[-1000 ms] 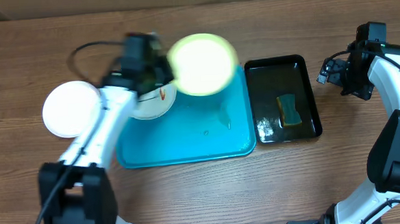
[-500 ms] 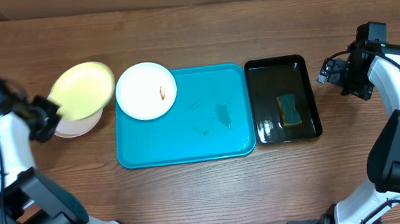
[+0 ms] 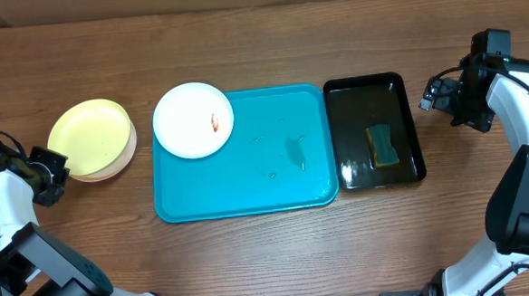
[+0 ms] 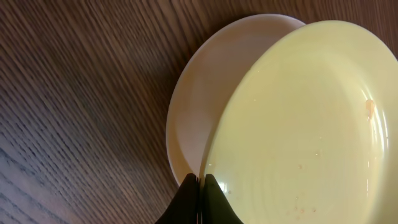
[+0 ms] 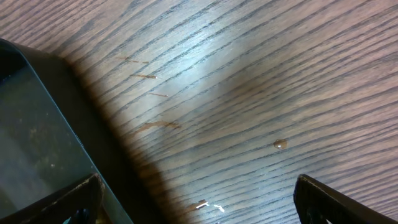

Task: Clean dirty plates on tray and stack at the side
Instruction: 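Set the yellow plate onto the white plate left of the tray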

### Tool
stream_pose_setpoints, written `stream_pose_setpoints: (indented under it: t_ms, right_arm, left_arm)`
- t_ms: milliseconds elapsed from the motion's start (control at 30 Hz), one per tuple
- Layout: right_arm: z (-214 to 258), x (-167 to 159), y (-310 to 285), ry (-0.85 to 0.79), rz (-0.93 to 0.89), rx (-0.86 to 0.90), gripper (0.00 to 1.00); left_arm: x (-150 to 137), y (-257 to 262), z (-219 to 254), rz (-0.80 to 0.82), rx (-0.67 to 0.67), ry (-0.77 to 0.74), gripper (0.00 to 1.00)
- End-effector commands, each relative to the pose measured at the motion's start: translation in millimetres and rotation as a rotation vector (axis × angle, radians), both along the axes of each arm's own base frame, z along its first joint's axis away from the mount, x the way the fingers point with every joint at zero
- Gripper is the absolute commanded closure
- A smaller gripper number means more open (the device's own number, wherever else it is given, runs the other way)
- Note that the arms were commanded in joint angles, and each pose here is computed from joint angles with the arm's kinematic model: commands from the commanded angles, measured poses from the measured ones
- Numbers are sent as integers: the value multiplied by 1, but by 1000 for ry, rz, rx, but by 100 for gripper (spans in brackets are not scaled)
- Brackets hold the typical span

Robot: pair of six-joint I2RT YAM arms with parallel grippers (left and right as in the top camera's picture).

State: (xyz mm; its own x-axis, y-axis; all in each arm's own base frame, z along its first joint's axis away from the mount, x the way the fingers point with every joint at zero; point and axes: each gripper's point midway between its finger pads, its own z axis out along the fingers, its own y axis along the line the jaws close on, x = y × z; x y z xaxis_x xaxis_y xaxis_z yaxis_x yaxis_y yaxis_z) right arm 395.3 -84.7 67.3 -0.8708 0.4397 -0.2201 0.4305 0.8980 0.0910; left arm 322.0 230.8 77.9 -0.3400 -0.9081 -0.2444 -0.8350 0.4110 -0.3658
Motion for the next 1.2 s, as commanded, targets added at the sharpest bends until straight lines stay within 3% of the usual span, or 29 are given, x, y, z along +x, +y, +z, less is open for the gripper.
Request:
stream_pose_setpoints:
  t_ms: [0,300,800,833,933,967,1067,1167]
  right_arm:
    - [9,8,-3,-28,-10,-15,0]
    - [9,8,-3,-28,-10,-15,0]
    - [9,8,-3,-28,-10,-15,0]
    - [9,8,-3,-28,-10,-15,0]
    - [9,8,-3,-28,-10,-15,0]
    - [9,8,-3,-28,-10,-15,0]
    - [9,8,-3,-28,-10,-15,0]
    - [9,8,-3,-28,-10,-15,0]
  left_arm:
    - [1,0,2,-12,26,5,96]
    - [-1,11,0,8,138,71,96]
    - [17,1,-29,-39,121,93,96]
    - [18,2,-29,-39,122,90,85]
    - [20,2,-25,-41,121,76,19]
    - [23,-1,-22,-49,110,63,11]
    - [29,-7,-9,-66,84,23,9]
    - [37,-18,12,-94,59,-37,14]
